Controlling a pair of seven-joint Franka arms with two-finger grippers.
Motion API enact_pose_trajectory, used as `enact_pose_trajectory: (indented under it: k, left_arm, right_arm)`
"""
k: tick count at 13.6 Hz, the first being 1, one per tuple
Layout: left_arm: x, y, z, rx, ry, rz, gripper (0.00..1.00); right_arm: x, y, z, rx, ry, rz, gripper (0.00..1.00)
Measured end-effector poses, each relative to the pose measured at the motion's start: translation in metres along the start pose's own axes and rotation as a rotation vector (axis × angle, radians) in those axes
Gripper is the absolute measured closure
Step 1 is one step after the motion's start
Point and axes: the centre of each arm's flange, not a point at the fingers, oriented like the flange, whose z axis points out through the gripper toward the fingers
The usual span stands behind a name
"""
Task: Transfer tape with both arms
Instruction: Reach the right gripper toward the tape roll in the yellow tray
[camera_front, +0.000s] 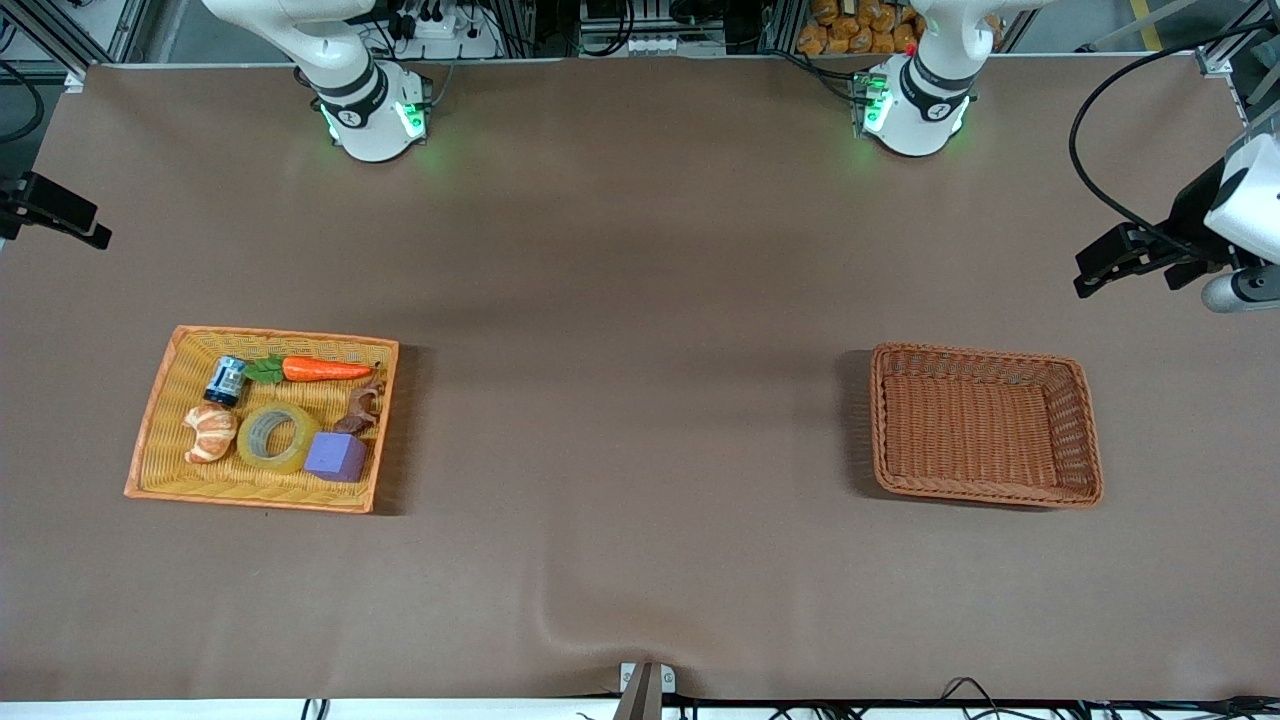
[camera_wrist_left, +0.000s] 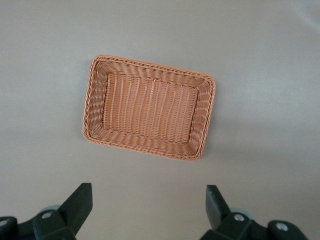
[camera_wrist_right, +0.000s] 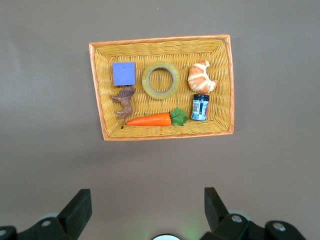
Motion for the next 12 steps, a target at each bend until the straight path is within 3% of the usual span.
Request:
enact_pose_trajectory:
  k: [8,12]
  left_arm:
    - [0.000,-0.004,-0.003,0.001,-0.005,-0.006,0.00]
    - [0.001,-0.004,-0.001,0.001,-0.008,-0.007,0.00]
  right_arm:
    - [0.006,-0.001,0.011,-0.002,-0.007,-0.029,0.00]
    - [0.039,-0.008,0.091,-0.007,0.017,-0.120,0.00]
